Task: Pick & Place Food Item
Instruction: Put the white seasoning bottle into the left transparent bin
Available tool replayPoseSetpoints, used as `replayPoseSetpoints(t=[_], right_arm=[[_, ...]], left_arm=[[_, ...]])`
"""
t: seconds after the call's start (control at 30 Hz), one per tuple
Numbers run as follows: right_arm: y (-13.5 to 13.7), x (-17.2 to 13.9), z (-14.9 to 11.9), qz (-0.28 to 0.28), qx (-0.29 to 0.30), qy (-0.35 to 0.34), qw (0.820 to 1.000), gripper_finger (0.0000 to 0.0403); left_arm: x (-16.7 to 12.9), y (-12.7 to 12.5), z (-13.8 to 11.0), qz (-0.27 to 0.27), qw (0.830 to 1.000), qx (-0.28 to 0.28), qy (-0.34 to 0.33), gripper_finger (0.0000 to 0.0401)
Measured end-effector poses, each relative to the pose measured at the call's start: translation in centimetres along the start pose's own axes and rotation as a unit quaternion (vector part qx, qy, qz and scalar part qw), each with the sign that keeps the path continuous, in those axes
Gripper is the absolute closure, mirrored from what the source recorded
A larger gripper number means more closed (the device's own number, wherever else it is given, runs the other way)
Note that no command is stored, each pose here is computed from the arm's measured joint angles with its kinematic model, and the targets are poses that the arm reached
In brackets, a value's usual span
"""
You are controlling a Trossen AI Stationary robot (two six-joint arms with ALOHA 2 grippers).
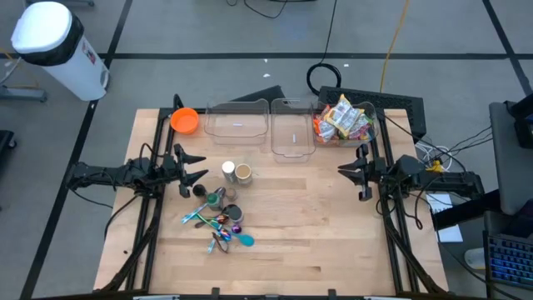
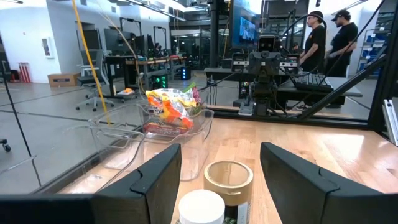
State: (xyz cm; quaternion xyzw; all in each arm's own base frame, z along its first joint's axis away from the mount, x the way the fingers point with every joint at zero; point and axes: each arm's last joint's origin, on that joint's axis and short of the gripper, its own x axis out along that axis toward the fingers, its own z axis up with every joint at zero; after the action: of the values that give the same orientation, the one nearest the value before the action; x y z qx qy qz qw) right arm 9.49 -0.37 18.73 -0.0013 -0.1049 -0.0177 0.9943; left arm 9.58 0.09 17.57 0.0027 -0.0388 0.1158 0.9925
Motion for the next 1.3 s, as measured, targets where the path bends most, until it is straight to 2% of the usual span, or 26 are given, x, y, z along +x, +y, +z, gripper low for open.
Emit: replayPoseSetpoints(t=[1.3], right_arm=[[0.00, -0.04, -0.84, -0.001, -0.002, 0.044, 0.999, 0.0360]], left_arm=[[0.00, 0.00, 0.00, 0.000, 1.000, 0.000, 0.000, 0.0173]])
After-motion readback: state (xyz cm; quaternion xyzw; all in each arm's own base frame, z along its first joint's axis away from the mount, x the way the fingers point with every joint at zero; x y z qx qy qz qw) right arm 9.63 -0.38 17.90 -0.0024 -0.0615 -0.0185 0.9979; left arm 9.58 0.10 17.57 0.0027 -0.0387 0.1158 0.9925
